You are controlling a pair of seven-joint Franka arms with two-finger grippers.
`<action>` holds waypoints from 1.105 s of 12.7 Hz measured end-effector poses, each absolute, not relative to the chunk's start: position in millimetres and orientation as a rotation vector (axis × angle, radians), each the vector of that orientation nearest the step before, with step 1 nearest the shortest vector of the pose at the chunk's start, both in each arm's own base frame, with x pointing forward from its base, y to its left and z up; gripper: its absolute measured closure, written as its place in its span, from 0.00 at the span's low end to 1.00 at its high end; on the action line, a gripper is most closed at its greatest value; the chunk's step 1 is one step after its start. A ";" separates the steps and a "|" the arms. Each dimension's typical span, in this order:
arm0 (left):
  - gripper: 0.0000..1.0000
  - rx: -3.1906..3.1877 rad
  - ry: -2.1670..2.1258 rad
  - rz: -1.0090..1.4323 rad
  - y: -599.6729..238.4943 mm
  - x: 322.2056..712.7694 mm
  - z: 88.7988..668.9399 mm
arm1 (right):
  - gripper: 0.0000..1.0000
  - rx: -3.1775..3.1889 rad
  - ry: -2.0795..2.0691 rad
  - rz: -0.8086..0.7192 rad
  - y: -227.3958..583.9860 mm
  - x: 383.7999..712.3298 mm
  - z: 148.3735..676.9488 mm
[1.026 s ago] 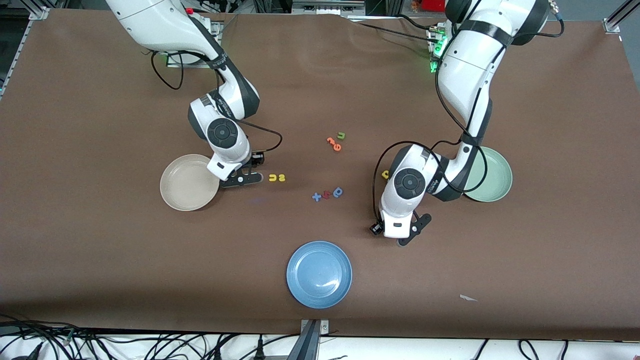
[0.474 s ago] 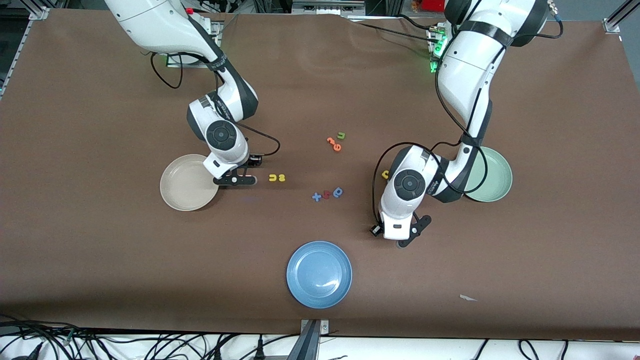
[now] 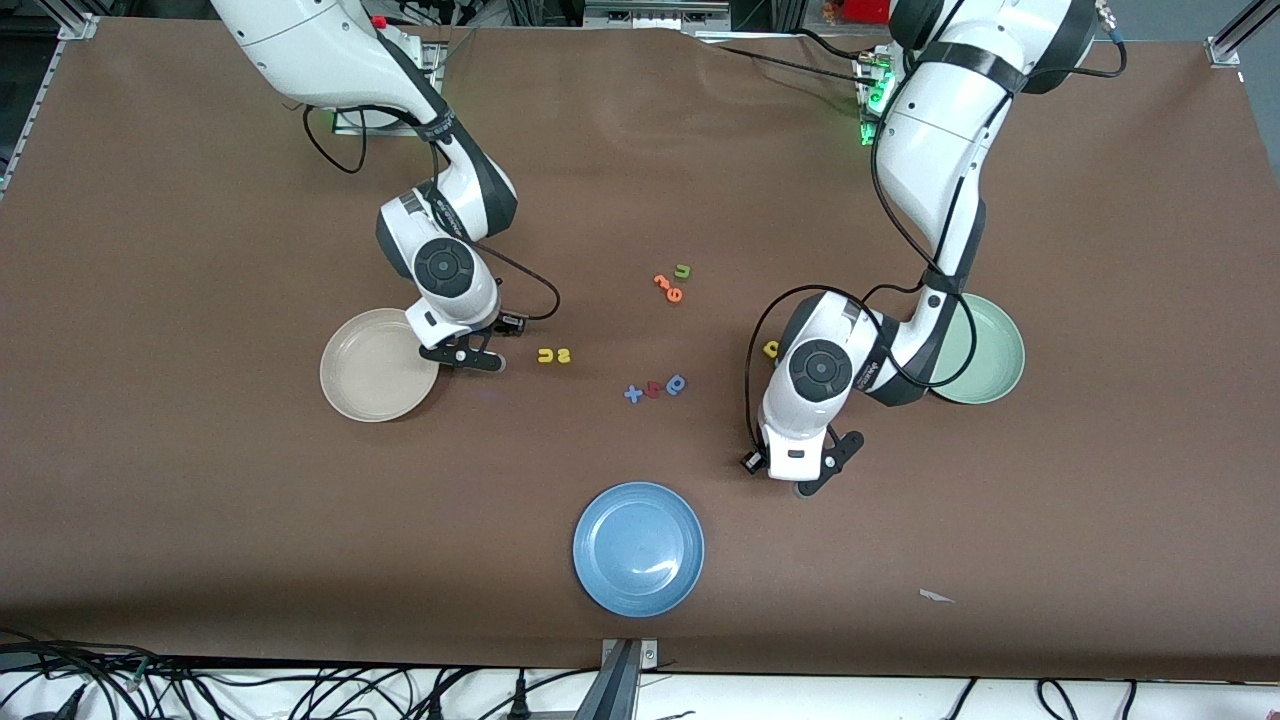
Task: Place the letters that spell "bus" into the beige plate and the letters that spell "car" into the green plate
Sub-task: 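Release the teal hook into the green plate with the left gripper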
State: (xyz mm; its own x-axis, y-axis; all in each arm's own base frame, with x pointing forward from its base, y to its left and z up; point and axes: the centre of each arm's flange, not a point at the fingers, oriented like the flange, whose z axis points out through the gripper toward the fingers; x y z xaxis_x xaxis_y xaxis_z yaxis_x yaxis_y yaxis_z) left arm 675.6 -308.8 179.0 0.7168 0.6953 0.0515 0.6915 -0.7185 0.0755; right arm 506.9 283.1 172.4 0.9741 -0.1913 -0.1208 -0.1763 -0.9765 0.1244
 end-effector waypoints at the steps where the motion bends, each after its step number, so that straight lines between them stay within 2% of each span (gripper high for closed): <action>1: 0.72 2.851 1.168 0.128 -304.1 681.3 185.6 | 0.45 3.007 -0.301 -0.198 283.0 506.4 171.9; 5: 0.72 2.872 1.153 0.063 -270.6 698.7 241.6 | 0.46 3.000 -0.376 -0.190 283.1 504.1 170.8; 9: 0.72 3.048 0.900 -0.216 -181.1 696.8 312.5 | 0.49 3.007 -0.447 -0.203 276.0 499.2 175.5; 11: 0.72 3.097 0.744 -0.375 -115.3 692.3 322.6 | 0.49 3.033 -0.495 -0.173 274.6 497.5 172.6; 14: 0.72 3.100 0.554 -0.481 -16.6 682.0 311.1 | 0.49 3.052 -0.527 -0.133 272.2 492.2 170.8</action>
State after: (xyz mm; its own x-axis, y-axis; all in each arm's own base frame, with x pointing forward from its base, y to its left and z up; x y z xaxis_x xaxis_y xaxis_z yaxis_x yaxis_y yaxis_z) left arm 682.0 -16.6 311.1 0.8941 0.3447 -0.2860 0.3313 -0.9387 -0.0955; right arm 492.2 272.2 170.8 0.9387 -0.3361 -0.0772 -0.3325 -0.9415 0.0551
